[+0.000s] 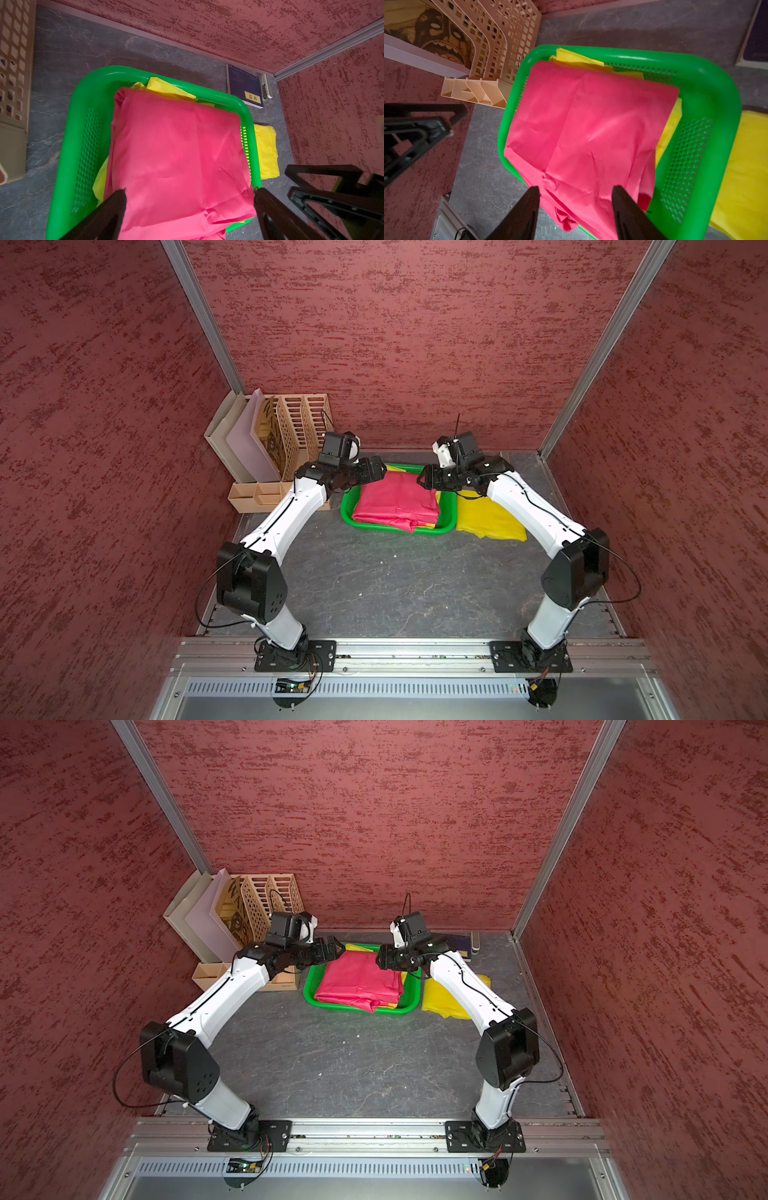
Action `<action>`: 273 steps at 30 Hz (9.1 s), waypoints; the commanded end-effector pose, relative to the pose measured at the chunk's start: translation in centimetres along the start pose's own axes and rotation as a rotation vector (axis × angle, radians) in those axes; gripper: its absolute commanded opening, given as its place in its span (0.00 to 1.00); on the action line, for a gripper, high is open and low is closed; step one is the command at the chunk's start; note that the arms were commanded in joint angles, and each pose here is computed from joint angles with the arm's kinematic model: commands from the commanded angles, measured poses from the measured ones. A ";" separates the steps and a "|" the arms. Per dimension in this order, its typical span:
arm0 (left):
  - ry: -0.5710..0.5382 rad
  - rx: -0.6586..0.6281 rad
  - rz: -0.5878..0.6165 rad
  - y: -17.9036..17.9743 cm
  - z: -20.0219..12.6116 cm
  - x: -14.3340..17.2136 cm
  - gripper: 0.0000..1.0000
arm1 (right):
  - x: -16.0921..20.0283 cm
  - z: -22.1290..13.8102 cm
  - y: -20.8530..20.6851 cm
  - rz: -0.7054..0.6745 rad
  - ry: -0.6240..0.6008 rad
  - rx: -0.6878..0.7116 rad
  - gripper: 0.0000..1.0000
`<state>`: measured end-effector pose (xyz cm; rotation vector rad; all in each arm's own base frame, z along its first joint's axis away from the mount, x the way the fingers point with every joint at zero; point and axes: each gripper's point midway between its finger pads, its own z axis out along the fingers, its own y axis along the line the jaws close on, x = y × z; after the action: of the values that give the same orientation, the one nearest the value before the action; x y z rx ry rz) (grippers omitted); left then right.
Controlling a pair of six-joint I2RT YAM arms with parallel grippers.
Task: Put the folded raincoat in the basket
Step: Place the raincoat in the basket, then move the raincoat to the center of the board, then pick up the raincoat from the center of the board.
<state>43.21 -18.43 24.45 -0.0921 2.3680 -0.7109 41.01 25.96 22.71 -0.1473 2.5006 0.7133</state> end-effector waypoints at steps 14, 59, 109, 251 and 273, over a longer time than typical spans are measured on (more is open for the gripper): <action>0.098 0.267 -0.184 0.5 4.6 1.6 0.94 | 9.5 5.8 4.9 0.026 0.181 -0.127 0.48; 0.109 0.133 -0.096 -0.4 6.6 2.5 0.92 | 1.0 2.6 1.2 -0.021 0.033 -0.039 0.38; 0.063 0.141 -0.004 -2.9 -2.5 10.5 1.00 | 5.3 4.6 -25.7 0.274 0.121 0.554 0.60; 0.320 0.038 -0.090 2.6 -4.2 28.7 1.00 | 22.6 1.8 0.2 0.168 0.206 0.255 0.28; 0.468 0.090 -0.149 -2.4 2.8 35.7 0.98 | 16.7 -3.8 -16.6 0.089 0.163 0.550 0.65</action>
<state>16.58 -30.00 4.56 -0.0359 2.7639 -1.0418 27.43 11.25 9.49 0.1575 2.8030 0.0432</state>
